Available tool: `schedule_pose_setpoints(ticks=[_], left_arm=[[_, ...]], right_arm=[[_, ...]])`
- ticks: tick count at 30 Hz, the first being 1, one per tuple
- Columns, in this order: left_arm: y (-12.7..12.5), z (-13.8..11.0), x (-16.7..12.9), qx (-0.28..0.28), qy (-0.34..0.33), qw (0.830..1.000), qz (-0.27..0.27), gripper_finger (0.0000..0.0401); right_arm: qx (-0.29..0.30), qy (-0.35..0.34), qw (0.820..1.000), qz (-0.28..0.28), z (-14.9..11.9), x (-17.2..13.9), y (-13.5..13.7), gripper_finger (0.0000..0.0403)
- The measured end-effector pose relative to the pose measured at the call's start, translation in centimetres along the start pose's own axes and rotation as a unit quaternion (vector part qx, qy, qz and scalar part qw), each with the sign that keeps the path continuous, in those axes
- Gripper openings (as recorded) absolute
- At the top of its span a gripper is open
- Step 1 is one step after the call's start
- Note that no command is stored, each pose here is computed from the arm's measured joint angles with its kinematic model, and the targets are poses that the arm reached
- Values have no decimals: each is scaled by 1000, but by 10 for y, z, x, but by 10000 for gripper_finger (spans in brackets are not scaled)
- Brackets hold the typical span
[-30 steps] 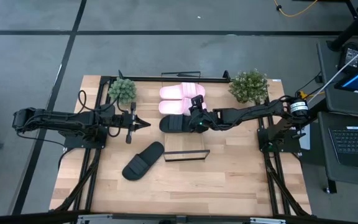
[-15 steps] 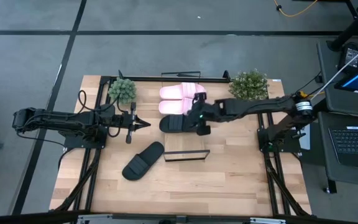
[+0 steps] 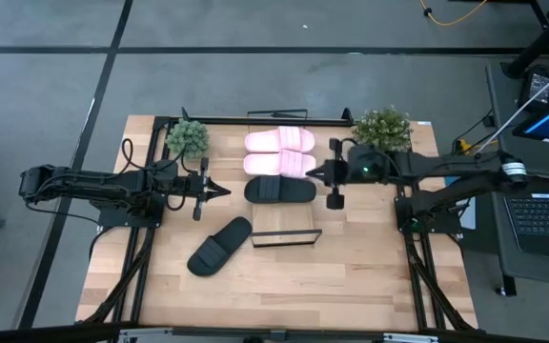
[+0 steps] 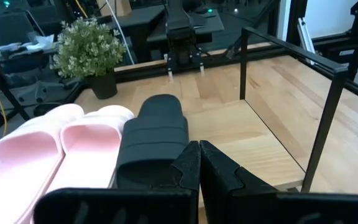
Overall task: Pick and place slides into the shelf
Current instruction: Put the black slides on the shelf
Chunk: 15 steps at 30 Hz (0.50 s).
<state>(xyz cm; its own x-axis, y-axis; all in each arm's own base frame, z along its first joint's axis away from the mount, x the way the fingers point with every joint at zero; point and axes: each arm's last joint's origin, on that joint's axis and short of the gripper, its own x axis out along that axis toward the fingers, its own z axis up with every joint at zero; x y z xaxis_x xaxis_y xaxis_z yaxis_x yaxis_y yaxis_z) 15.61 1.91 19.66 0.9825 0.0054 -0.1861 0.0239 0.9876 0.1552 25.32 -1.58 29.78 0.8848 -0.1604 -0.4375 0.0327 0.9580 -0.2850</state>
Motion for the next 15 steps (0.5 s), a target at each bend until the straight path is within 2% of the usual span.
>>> schedule_pose_setpoints(ticks=[4,8,15], left_arm=[[0,0,0,-11,0,1000,0,0],[0,0,0,-16,-1,1000,0,0],[0,0,0,-18,-2,1000,1,0]], right_arm=[[6,-64,998,7,-32,-2,10,13],[25,-99,995,1,-55,-8,15,14],[39,-148,988,-10,-63,-32,15,14]])
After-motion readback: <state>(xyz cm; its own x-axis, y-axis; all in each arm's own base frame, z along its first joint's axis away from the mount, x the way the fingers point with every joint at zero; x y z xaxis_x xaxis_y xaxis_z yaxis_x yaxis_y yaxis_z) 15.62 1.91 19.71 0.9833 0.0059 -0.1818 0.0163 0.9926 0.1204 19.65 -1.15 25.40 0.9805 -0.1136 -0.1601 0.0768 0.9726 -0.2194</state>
